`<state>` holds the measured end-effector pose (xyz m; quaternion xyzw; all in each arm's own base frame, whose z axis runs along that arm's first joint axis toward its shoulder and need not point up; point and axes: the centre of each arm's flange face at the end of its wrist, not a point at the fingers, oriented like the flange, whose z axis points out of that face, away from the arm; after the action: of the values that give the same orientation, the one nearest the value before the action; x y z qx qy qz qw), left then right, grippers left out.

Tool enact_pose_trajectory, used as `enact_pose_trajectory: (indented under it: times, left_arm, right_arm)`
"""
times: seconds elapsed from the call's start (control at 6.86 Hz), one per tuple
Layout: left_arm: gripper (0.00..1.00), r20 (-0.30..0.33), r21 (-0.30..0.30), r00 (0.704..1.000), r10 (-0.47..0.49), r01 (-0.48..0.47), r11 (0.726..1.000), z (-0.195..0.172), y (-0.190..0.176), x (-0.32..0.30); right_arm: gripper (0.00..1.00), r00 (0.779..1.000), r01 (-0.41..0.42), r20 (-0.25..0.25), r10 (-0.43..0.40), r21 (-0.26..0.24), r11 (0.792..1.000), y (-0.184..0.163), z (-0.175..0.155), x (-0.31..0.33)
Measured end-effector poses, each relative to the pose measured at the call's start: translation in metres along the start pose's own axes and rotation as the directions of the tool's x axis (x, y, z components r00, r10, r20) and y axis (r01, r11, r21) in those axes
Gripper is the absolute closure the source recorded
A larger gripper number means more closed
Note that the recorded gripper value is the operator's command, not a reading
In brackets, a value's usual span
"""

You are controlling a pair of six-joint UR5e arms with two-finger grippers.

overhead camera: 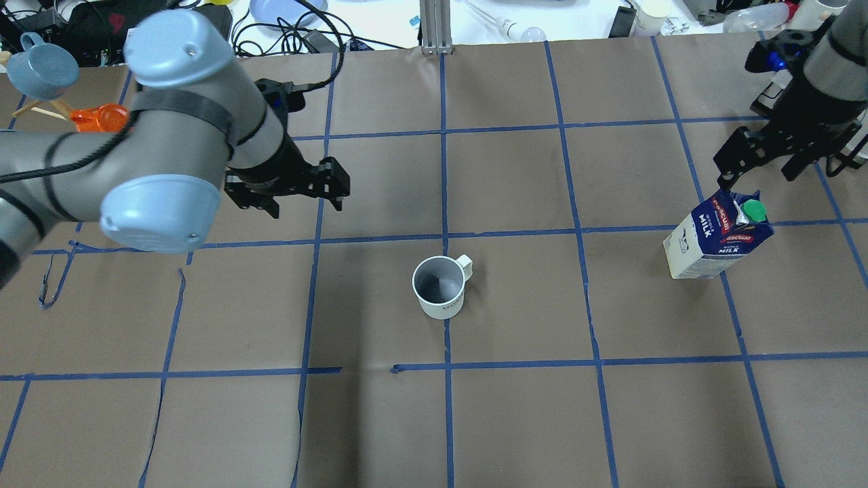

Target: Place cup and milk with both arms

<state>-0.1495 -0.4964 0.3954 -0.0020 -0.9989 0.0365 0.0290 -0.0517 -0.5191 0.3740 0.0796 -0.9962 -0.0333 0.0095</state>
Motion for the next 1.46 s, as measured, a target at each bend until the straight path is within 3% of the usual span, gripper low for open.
enact_pose_trajectory:
  times: [0.15, 0.29, 0.44, 0.58, 0.73, 1.02, 1.46]
  left_arm:
    - [0.00, 0.020, 0.010, 0.998, 0.061, -0.061, 0.998, -0.043, -0.003, -0.019]
    - [0.00, 0.030, 0.008, 0.996, 0.082, -0.082, 0.997, -0.089, -0.002, -0.025]
    - [0.00, 0.034, 0.013, 0.996, 0.080, -0.081, 0.997, -0.122, -0.004, -0.028]
    - [0.00, 0.037, 0.027, 0.998, 0.058, -0.059, 0.998, -0.135, -0.010, -0.029]
    - [0.00, 0.050, 0.044, 0.999, 0.020, -0.022, 0.999, -0.134, -0.019, -0.032]
    - [0.00, 0.118, 0.071, 0.993, -0.021, 0.013, 0.997, -0.131, -0.032, -0.042]
    - [0.00, 0.102, 0.061, 0.994, -0.028, 0.021, 0.998, -0.130, -0.033, -0.041]
  right_arm:
    - [0.01, 1.000, 0.024, -0.012, -0.023, 0.019, 1.000, 0.001, 0.019, -0.001]
    - [0.11, 0.999, 0.035, -0.016, -0.035, 0.025, 0.999, 0.003, 0.030, -0.002]
    - [0.29, 0.999, 0.041, -0.013, -0.041, 0.024, 0.999, 0.004, 0.035, -0.003]
    - [0.44, 0.999, 0.046, -0.008, -0.046, 0.017, 0.999, 0.005, 0.041, -0.004]
    - [0.53, 0.999, 0.049, -0.005, -0.049, 0.011, 0.999, 0.007, 0.046, -0.004]
    - [0.53, 0.999, 0.047, -0.005, -0.047, 0.011, 0.999, 0.006, 0.046, -0.004]
    - [0.53, 1.000, 0.021, -0.011, -0.021, 0.031, 0.999, 0.004, 0.034, -0.004]
